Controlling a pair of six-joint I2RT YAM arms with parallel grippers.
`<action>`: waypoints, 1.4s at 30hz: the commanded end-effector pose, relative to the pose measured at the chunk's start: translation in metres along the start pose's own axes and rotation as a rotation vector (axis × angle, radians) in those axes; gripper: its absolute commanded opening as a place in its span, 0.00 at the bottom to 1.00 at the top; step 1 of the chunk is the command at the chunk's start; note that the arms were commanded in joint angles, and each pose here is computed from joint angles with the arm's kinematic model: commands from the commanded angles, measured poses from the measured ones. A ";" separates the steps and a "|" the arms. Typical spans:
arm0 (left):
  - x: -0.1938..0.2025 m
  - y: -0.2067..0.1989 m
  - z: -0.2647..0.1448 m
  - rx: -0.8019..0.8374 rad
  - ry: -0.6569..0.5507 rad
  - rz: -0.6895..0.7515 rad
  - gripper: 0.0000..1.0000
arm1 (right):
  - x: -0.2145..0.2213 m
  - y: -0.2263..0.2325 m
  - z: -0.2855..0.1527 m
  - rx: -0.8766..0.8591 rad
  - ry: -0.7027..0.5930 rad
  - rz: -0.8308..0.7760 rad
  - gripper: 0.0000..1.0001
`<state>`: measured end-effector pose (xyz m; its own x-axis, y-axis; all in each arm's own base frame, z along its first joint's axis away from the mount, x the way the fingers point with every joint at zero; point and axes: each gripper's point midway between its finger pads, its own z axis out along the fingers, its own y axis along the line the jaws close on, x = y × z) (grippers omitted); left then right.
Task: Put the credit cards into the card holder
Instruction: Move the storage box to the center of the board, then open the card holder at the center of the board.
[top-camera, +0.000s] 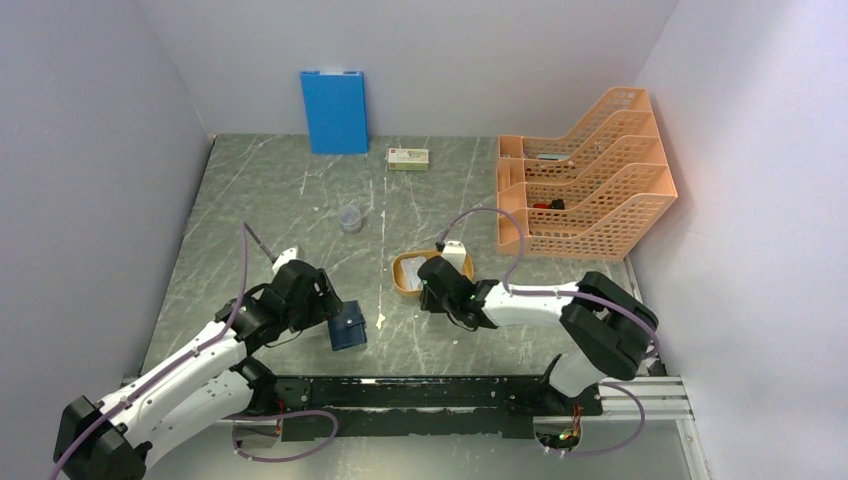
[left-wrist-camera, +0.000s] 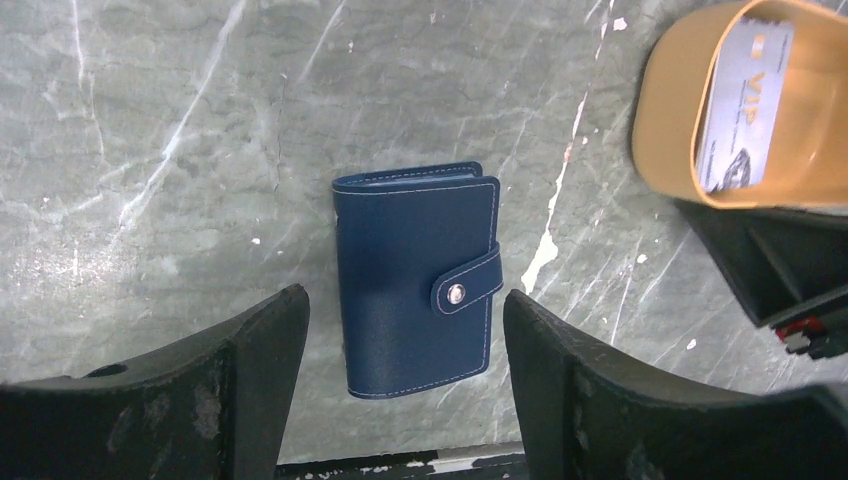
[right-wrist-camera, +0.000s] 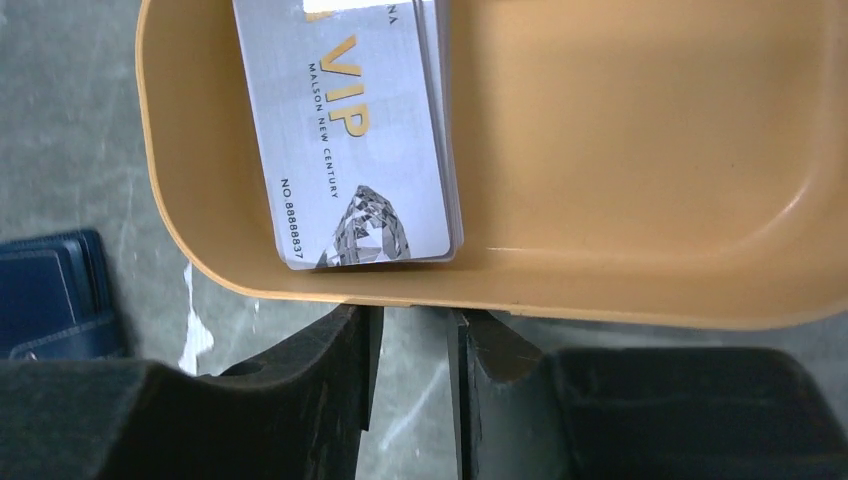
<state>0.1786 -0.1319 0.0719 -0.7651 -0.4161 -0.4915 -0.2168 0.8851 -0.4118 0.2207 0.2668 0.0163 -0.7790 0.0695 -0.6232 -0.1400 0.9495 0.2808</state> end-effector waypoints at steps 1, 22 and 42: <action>0.006 0.001 0.002 0.010 0.008 -0.031 0.75 | 0.004 -0.024 0.020 0.072 0.045 -0.012 0.34; 0.030 0.024 0.020 -0.017 0.034 -0.096 0.63 | -0.001 0.086 -0.027 -0.169 -0.005 -0.219 0.47; 0.048 0.046 0.029 -0.061 0.054 -0.132 0.50 | 0.053 0.178 -0.013 -0.186 0.009 -0.410 0.49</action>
<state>0.1600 -0.1225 0.0202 -0.7419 -0.5251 -0.4169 -0.3340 0.8286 -0.4492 0.1422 0.4368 0.0495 -0.6553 -0.2797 -0.7017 -0.5605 0.8028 0.2035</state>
